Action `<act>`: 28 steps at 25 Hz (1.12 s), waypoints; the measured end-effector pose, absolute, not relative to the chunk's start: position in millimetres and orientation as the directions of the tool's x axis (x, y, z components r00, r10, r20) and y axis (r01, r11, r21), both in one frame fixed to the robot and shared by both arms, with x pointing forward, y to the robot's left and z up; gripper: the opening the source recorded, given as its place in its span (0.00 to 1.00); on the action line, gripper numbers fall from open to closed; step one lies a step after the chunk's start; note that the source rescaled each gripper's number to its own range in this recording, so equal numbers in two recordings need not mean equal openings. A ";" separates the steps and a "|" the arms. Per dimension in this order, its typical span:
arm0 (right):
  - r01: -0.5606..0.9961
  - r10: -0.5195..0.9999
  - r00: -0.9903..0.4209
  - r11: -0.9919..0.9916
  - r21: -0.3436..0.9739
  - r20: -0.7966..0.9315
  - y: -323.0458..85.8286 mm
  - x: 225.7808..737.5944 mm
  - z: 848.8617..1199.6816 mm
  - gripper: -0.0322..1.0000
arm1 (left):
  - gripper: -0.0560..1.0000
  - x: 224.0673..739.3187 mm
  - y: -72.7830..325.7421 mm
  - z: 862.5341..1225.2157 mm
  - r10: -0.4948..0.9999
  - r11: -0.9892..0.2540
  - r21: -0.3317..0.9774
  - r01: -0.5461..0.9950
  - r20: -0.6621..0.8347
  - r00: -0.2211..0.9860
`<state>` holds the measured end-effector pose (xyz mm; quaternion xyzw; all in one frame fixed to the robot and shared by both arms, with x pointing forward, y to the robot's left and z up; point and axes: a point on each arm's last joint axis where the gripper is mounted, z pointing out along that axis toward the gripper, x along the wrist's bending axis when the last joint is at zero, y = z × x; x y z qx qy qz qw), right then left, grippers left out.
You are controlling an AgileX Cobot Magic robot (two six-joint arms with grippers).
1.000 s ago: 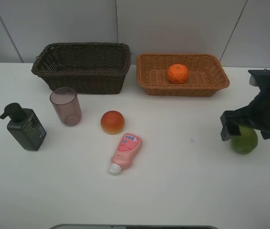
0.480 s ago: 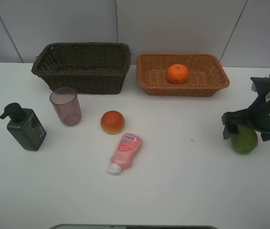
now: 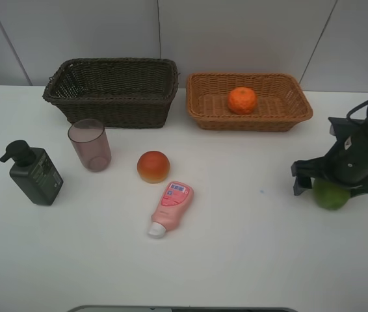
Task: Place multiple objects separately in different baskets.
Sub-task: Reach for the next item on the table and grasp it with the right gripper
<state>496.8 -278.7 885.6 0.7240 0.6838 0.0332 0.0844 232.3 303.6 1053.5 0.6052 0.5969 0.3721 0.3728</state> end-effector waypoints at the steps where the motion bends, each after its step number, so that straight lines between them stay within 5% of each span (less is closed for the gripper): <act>1: 0.985 0.996 0.062 -0.050 0.163 -0.068 -278.7 496.9 883.9 1.00 | 0.98 232.3 303.6 1053.5 1.000 -0.009 0.895 0.445 0.005 0.011; 8: 0.986 0.996 0.062 -0.050 0.156 -0.067 -278.4 497.5 879.9 1.00 | 0.98 232.3 303.6 1053.5 1.000 -0.009 0.895 0.445 0.005 0.011; 10: 0.986 0.996 0.062 -0.050 0.157 -0.067 -278.4 497.6 879.9 0.92 | 0.98 232.3 303.6 1053.5 1.000 -0.009 0.895 0.445 0.005 0.011; 12: 0.985 0.996 0.060 -0.049 0.164 -0.065 -278.2 498.2 880.0 0.76 | 0.98 232.3 303.6 1053.5 1.000 -0.009 0.895 0.445 0.005 0.011; 16: 0.985 0.996 0.060 -0.049 0.168 -0.063 -278.1 498.6 880.0 0.07 | 0.98 232.3 303.6 1053.5 1.000 -0.009 0.895 0.445 0.005 0.011; 28: 0.985 0.996 0.061 -0.049 0.167 -0.064 -278.2 498.5 880.0 0.08 | 0.98 232.3 303.6 1053.5 1.000 -0.009 0.895 0.445 0.005 0.011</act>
